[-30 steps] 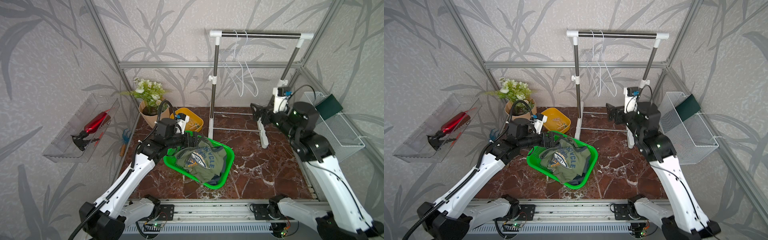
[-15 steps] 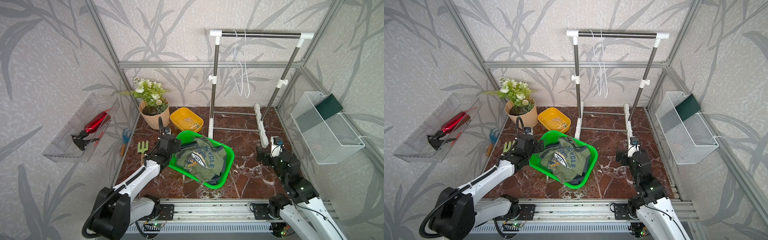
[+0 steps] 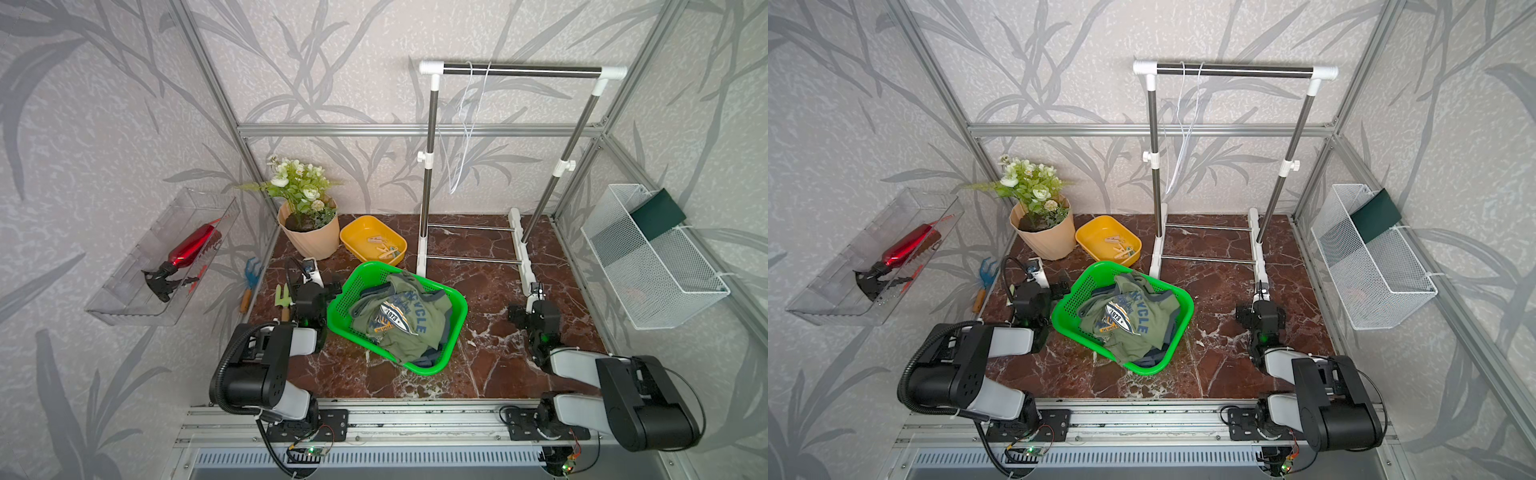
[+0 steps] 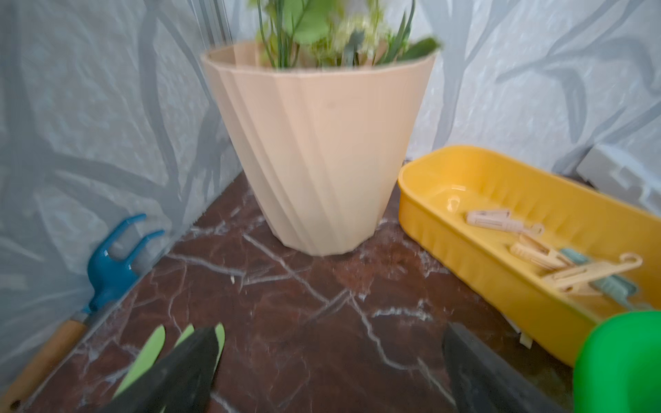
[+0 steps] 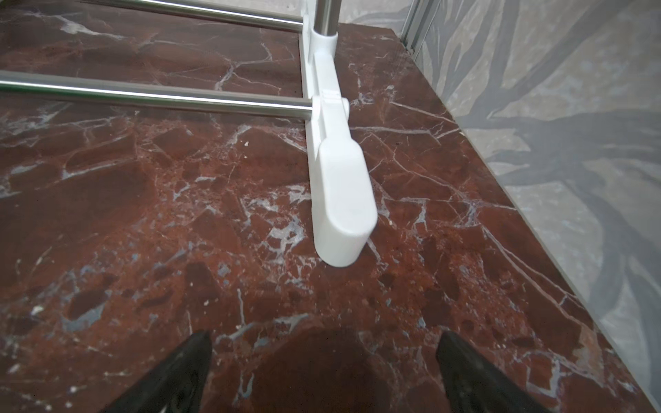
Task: Remove the clothespins securing tank tops to the hanger
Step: Reset both arms
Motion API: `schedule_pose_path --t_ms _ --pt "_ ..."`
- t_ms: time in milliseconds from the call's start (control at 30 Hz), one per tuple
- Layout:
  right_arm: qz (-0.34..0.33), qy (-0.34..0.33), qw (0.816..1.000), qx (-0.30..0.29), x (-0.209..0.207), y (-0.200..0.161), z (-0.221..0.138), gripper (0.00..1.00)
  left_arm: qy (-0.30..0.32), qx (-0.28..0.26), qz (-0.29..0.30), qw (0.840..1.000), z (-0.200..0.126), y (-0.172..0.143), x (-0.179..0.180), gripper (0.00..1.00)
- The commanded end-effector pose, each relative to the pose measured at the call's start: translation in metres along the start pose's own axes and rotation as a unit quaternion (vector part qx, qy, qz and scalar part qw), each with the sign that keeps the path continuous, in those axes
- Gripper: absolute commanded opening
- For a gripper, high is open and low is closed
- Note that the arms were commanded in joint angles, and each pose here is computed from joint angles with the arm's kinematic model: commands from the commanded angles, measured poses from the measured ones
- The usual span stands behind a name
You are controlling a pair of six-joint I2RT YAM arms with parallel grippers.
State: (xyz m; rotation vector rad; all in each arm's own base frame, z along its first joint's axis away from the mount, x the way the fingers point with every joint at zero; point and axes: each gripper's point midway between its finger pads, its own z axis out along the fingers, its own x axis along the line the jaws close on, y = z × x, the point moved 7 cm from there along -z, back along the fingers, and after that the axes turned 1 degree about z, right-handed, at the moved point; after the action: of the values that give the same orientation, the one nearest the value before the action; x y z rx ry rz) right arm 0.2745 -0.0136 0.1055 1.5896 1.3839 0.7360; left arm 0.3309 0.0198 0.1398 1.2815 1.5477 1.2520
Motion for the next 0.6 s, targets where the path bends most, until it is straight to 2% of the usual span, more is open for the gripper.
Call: schedule_pose_path --t_ms 0,33,100,133,200,267,333,433,533,567 --pt "0.005 0.056 0.996 -0.076 0.013 0.047 0.01 0.99 -0.032 0.055 -0.002 0.998 0.007 -0.023 0.004 0.99" --pt "-0.007 0.081 0.994 -0.079 0.02 0.05 0.013 0.99 -0.036 0.041 0.002 0.999 0.006 -0.022 0.003 0.99" --pt "-0.021 0.115 0.993 -0.037 0.028 0.05 0.017 0.99 -0.046 0.066 0.013 0.997 0.004 -0.02 0.0 0.99" --pt "-0.022 0.126 0.991 -0.04 0.031 0.05 0.019 1.0 -0.046 0.072 0.014 0.996 0.003 -0.021 0.0 0.99" --pt "0.01 0.113 0.991 -0.075 0.028 0.049 0.02 1.0 -0.04 0.061 0.009 0.997 0.006 -0.021 0.001 0.99" --pt "0.001 0.132 0.987 -0.095 0.033 0.026 0.019 1.0 -0.042 0.07 0.01 0.997 0.005 -0.02 0.001 0.99" --pt "0.013 0.117 0.98 -0.161 0.031 0.021 0.015 1.0 -0.042 0.07 0.011 0.997 0.005 -0.022 0.001 0.99" --pt "0.01 0.109 0.989 -0.102 0.03 0.026 0.018 0.99 -0.04 0.074 0.009 0.996 0.006 -0.02 0.001 0.99" --pt "-0.003 0.131 0.983 -0.128 0.039 0.027 0.024 0.99 -0.041 0.078 0.009 0.996 0.007 -0.022 0.001 0.99" --pt "-0.009 0.134 0.984 -0.118 0.04 0.027 0.022 0.99 -0.042 0.079 0.008 0.996 0.007 -0.022 0.001 0.99"
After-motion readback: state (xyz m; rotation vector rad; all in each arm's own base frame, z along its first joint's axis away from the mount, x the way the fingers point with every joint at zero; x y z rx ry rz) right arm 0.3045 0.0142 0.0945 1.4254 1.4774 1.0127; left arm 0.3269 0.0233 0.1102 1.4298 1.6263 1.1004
